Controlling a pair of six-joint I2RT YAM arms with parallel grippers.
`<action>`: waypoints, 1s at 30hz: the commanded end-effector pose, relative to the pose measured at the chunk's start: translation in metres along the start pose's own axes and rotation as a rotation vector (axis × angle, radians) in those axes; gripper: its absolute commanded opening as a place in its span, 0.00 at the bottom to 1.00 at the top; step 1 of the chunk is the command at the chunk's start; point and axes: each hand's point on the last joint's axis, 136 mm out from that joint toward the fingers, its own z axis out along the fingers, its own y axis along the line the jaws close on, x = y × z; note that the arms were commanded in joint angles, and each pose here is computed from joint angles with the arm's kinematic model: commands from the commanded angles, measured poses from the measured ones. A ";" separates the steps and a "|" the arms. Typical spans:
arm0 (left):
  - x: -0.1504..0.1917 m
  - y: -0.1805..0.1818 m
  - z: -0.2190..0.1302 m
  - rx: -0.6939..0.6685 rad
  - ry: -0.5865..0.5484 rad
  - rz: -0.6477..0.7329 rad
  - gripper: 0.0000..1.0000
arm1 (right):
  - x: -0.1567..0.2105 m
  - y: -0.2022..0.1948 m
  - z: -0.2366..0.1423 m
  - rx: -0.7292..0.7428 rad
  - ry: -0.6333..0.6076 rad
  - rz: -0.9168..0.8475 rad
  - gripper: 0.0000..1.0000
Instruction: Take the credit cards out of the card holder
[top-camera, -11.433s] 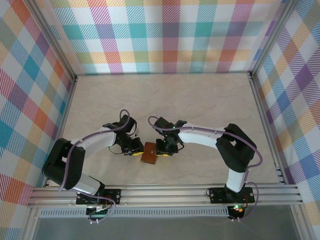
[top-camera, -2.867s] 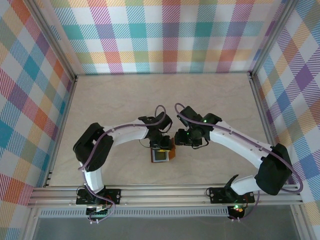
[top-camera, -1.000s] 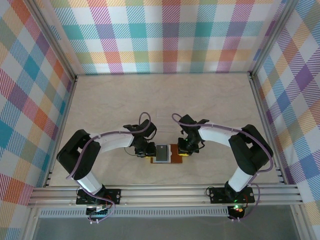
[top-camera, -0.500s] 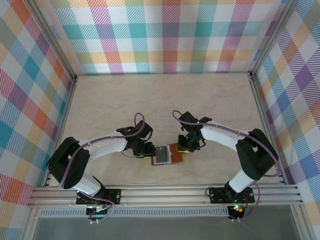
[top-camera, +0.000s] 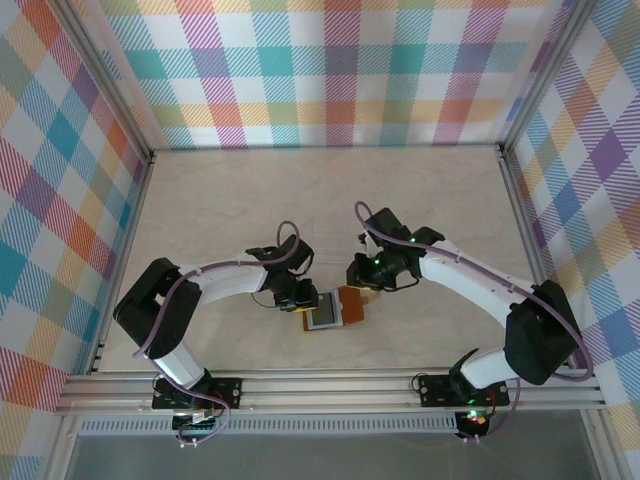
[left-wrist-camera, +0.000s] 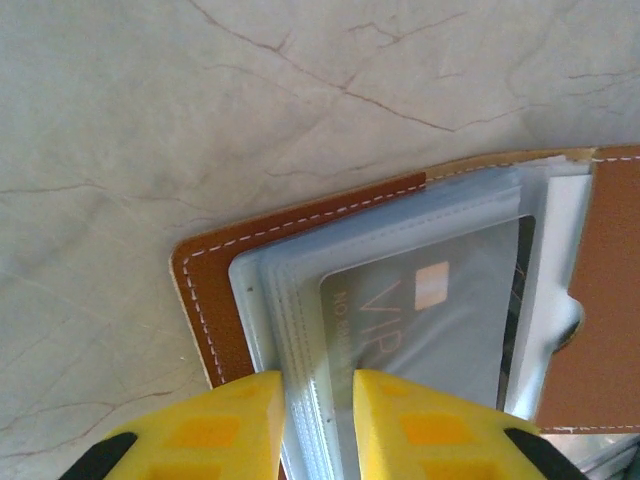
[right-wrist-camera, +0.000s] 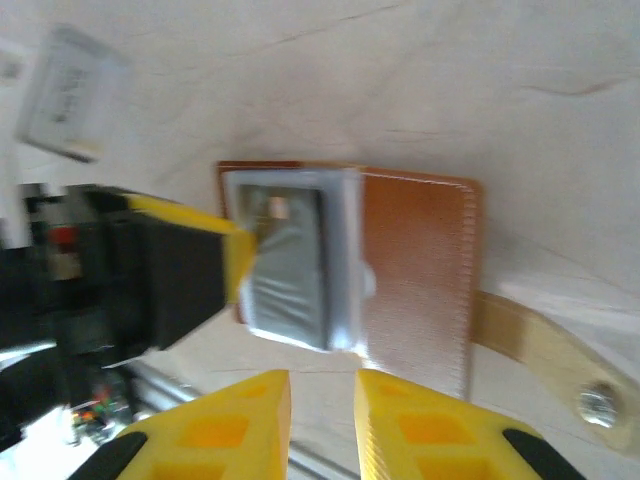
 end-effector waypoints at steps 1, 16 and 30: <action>0.003 0.004 0.002 -0.014 0.025 0.005 0.25 | 0.002 0.033 0.017 -0.166 0.076 0.031 0.23; 0.013 0.022 0.013 -0.072 0.059 0.012 0.22 | 0.009 -0.017 0.088 -0.045 0.169 0.045 0.29; 0.013 0.021 0.015 -0.066 0.070 0.019 0.23 | 0.015 -0.026 0.101 0.011 0.205 0.056 0.33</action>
